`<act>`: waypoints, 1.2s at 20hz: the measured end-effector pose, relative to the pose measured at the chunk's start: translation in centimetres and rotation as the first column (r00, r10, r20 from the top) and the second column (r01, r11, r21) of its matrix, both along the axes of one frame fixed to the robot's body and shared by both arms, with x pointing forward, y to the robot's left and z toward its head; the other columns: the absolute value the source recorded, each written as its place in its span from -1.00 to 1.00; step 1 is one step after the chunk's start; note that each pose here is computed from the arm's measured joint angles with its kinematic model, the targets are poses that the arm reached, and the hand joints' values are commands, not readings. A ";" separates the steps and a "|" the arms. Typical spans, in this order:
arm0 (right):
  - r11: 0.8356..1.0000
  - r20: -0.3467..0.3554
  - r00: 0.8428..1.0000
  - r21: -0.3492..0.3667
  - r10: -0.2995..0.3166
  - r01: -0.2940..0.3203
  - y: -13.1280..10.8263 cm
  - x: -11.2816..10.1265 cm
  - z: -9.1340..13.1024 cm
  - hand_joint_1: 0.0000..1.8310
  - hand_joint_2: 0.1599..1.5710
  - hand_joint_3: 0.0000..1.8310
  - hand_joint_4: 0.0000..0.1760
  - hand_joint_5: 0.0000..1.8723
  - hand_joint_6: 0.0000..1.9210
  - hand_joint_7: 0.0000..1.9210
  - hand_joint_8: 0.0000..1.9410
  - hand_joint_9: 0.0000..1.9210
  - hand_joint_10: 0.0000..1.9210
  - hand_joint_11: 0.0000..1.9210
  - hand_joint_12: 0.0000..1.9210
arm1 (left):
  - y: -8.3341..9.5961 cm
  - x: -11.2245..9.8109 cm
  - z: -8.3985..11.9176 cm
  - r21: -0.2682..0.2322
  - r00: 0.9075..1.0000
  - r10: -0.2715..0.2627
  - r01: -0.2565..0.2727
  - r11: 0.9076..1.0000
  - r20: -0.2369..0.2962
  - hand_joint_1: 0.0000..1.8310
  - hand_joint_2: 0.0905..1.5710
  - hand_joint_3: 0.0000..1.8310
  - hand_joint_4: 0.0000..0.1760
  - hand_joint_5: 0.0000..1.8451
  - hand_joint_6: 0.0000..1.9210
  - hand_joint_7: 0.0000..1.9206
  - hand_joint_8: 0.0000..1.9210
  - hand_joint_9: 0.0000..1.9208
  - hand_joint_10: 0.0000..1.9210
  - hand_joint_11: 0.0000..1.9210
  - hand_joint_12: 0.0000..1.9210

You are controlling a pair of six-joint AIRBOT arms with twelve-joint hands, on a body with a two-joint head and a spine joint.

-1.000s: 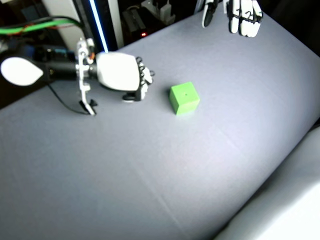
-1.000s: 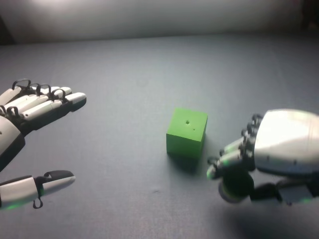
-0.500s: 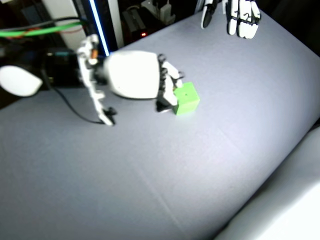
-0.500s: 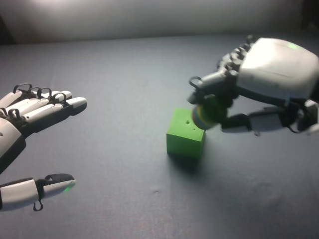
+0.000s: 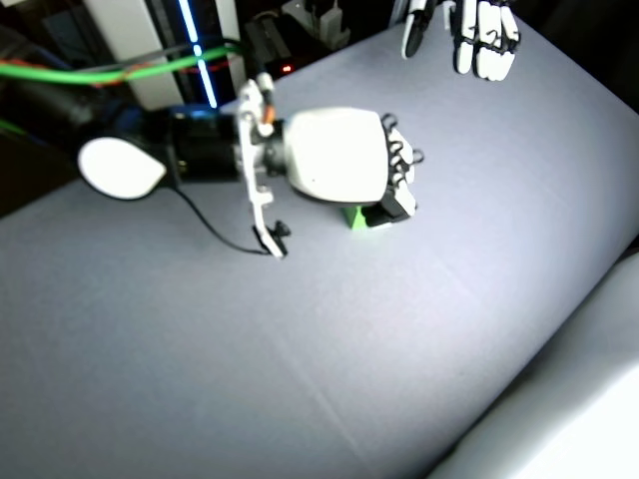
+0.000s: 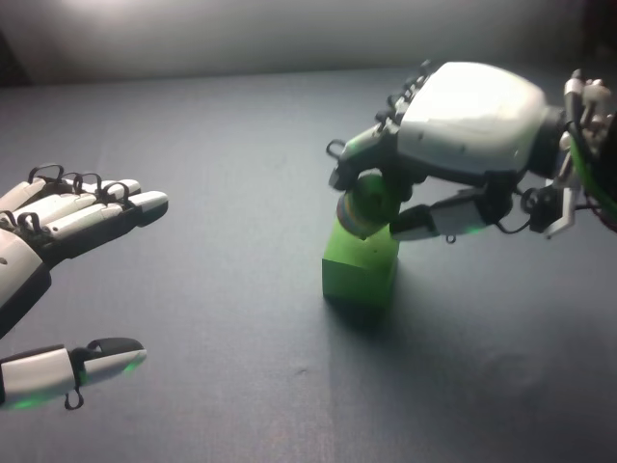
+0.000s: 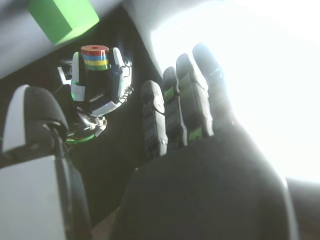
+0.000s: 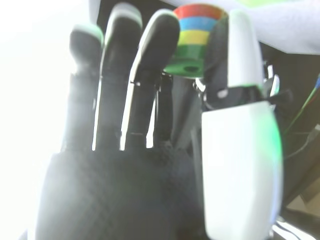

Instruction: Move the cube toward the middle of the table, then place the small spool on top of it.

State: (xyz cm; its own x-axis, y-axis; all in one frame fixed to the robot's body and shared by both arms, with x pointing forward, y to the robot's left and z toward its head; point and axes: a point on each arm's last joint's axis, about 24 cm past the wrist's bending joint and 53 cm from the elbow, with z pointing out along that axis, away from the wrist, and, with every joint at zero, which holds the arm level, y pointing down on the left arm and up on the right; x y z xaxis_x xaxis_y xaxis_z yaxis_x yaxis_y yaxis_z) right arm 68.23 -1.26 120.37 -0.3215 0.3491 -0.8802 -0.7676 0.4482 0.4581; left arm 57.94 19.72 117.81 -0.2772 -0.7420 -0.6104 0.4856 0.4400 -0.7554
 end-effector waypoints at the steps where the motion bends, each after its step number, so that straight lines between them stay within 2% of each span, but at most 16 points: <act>1: 1.000 -0.001 1.000 -0.010 0.002 -0.002 0.2 0.0 -0.2 0.33 0.23 -1.00 -1.00 0.20 -0.25 0.39 -0.56 0.24 0.07 0.03 0.62 | 0.0 0.0 0.0 0.000 1.000 0.000 0.000 1.000 0.000 -0.01 0.25 -1.00 -0.21 -0.63 -1.00 -0.70 -1.00 -0.70 -1.00 -0.95 -0.25; 2: 1.000 -0.002 1.000 -0.025 0.003 -0.003 0.3 -0.1 -0.6 0.31 0.24 -1.00 -1.00 0.22 -0.27 0.33 -0.38 0.20 0.22 0.03 0.67 | 0.0 0.0 0.0 0.000 1.000 -0.001 0.001 1.000 0.001 -0.01 0.26 -1.00 -0.23 -0.63 -1.00 -0.70 -1.00 -0.70 -1.00 -0.95 -0.25; 4: 1.000 -0.004 1.000 -0.029 0.002 -0.002 0.3 0.0 -0.7 0.41 0.25 -1.00 -1.00 0.22 -0.48 0.23 -0.08 0.19 0.17 0.06 0.59 | -0.1 0.0 0.0 0.000 1.000 -0.004 0.004 1.000 0.000 -0.01 0.26 -1.00 -0.21 -0.63 -1.00 -0.70 -1.00 -0.71 -1.00 -0.95 -0.25; 6: 0.999 0.001 1.000 -0.043 0.008 -0.008 0.5 -0.2 -0.8 0.30 0.27 -1.00 -1.00 0.19 -0.23 0.06 0.04 0.03 0.49 -0.03 0.80 | -0.1 0.0 0.0 -0.002 1.000 -0.004 0.004 1.000 -0.001 -0.02 0.26 -1.00 -0.24 -0.63 -1.00 -0.71 -1.00 -0.71 -1.00 -0.95 -0.26; 7: 0.999 0.006 1.000 -0.048 0.012 -0.012 0.6 -0.3 -0.8 0.29 0.28 -1.00 -1.00 0.16 -0.18 0.03 0.06 0.01 0.50 -0.04 0.81 | -0.1 0.0 0.0 -0.003 1.000 -0.004 0.004 1.000 -0.001 -0.03 0.25 -1.00 -0.15 -0.62 -1.00 -0.69 -1.00 -0.70 -1.00 -0.93 -0.25; 8: 0.999 0.006 1.000 -0.052 0.016 -0.016 0.7 -0.5 -0.9 0.28 0.30 -1.00 -1.00 0.11 -0.09 0.00 0.05 -0.03 0.51 -0.07 0.84 | -0.1 -0.1 -0.1 -0.005 1.000 -0.004 0.004 1.000 -0.003 -0.03 0.25 -1.00 -0.18 -0.61 -1.00 -0.70 -1.00 -0.71 -1.00 -0.94 -0.25; 9: 0.998 0.006 1.000 -0.052 0.017 -0.017 0.7 -0.5 -0.9 0.29 0.27 -1.00 -1.00 0.16 -0.18 0.02 0.26 0.02 0.70 0.00 0.97 | -0.2 -0.1 -0.2 -0.005 1.000 -0.004 0.004 1.000 -0.006 -0.02 0.26 -1.00 -0.13 -0.62 -1.00 -0.70 -1.00 -0.71 -1.00 -0.94 -0.26; 10: 0.998 0.005 1.000 -0.053 0.018 -0.018 0.8 -0.6 -0.9 0.29 0.28 -1.00 -1.00 0.16 -0.17 -0.01 0.24 -0.01 0.66 -0.02 0.93 | -0.2 -0.1 -0.2 -0.004 1.000 -0.005 0.005 1.000 -0.006 -0.01 0.26 -1.00 -0.12 -0.61 -1.00 -0.70 -1.00 -0.71 -1.00 -0.94 -0.26; 12: 0.998 0.005 1.000 -0.053 0.017 -0.017 0.8 -0.6 -0.9 0.38 0.31 -1.00 -1.00 0.16 -0.35 0.07 0.18 -0.07 0.37 -0.15 0.73 | -0.2 -0.1 -0.2 -0.004 1.000 -0.005 0.005 1.000 -0.007 0.01 0.26 -1.00 -0.16 -0.61 -1.00 -0.70 -1.00 -0.71 -1.00 -0.94 -0.26; 13: 0.998 0.005 1.000 -0.053 0.017 -0.017 0.8 -0.6 -0.9 0.36 0.31 -1.00 -1.00 0.09 -0.18 0.11 0.03 -0.05 0.15 -0.18 0.55 | -0.2 -0.1 -0.2 -0.004 1.000 -0.005 0.005 1.000 -0.007 0.02 0.26 -1.00 -0.17 -0.62 -1.00 -0.70 -1.00 -0.72 -1.00 -0.94 -0.25; 14: 0.998 0.005 1.000 -0.053 0.017 -0.017 0.8 -0.6 -0.9 0.35 0.32 -1.00 -1.00 0.06 -0.11 0.12 -0.02 -0.01 0.03 -0.17 0.49 | -0.2 -0.1 -0.2 -0.004 1.000 -0.005 0.005 1.000 -0.007 0.02 0.26 -1.00 -0.14 -0.62 -1.00 -0.71 -1.00 -0.72 -1.00 -0.94 -0.26; 15: 0.998 0.005 1.000 -0.053 0.017 -0.017 0.8 -0.6 -0.9 0.35 0.31 -1.00 -1.00 0.04 -0.02 0.18 -0.17 0.05 -0.20 -0.14 0.32 | -0.2 -0.1 -0.2 -0.004 1.000 -0.004 0.004 1.000 -0.007 0.00 0.26 -1.00 -0.04 -0.62 -1.00 -0.70 -1.00 -0.71 -1.00 -0.94 -0.25; 18: 0.998 0.005 1.000 -0.054 0.017 -0.017 0.8 -0.6 -0.9 0.37 0.29 -1.00 -1.00 0.02 0.01 0.26 -0.32 0.17 -0.49 -0.18 0.32 | -0.2 -0.1 -0.2 -0.005 1.000 -0.005 0.005 1.000 -0.008 0.00 0.27 -1.00 -0.10 -0.62 -1.00 -0.70 -1.00 -0.71 -1.00 -0.94 -0.26; 20: 0.998 0.005 1.000 -0.054 0.017 -0.016 0.8 -0.5 -0.9 0.38 0.30 -1.00 -1.00 -0.01 0.02 0.26 -0.29 0.23 -0.67 -0.21 0.31 | -0.2 -0.1 -0.3 -0.006 1.000 -0.006 0.006 1.000 -0.011 0.02 0.27 -1.00 -0.15 -0.62 -1.00 -0.71 -1.00 -0.72 -1.00 -0.95 -0.26; 22: 0.998 0.004 1.000 -0.055 0.015 -0.015 0.7 -0.5 -1.0 0.34 0.35 -1.00 -1.00 -0.05 0.11 0.12 -0.07 0.12 -0.80 -0.37 0.26 | -0.2 0.0 -0.3 -0.006 1.000 -0.005 0.005 1.000 -0.012 0.01 0.26 -1.00 -0.12 -0.62 -1.00 -0.70 -1.00 -0.71 -1.00 -0.94 -0.26; 24: 0.998 0.004 1.000 -0.057 0.011 -0.011 0.6 -0.3 -1.0 0.34 0.38 -1.00 -1.00 -0.09 0.13 0.07 0.04 0.12 -0.85 -0.37 0.25 | -0.2 0.0 -0.4 -0.005 1.000 -0.006 0.005 1.000 -0.013 -0.01 0.26 -1.00 -0.13 -0.61 -1.00 -0.70 -1.00 -0.72 -1.00 -0.94 -0.26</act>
State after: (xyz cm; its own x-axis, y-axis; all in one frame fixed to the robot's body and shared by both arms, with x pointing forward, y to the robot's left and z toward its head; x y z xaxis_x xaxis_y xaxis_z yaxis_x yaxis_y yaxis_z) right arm 67.88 -0.67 119.38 -0.3212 0.2947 -0.9000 -0.7744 0.4652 0.4288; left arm 57.90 19.50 117.46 -0.2894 -0.7437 -0.6026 0.4779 0.4332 -0.7642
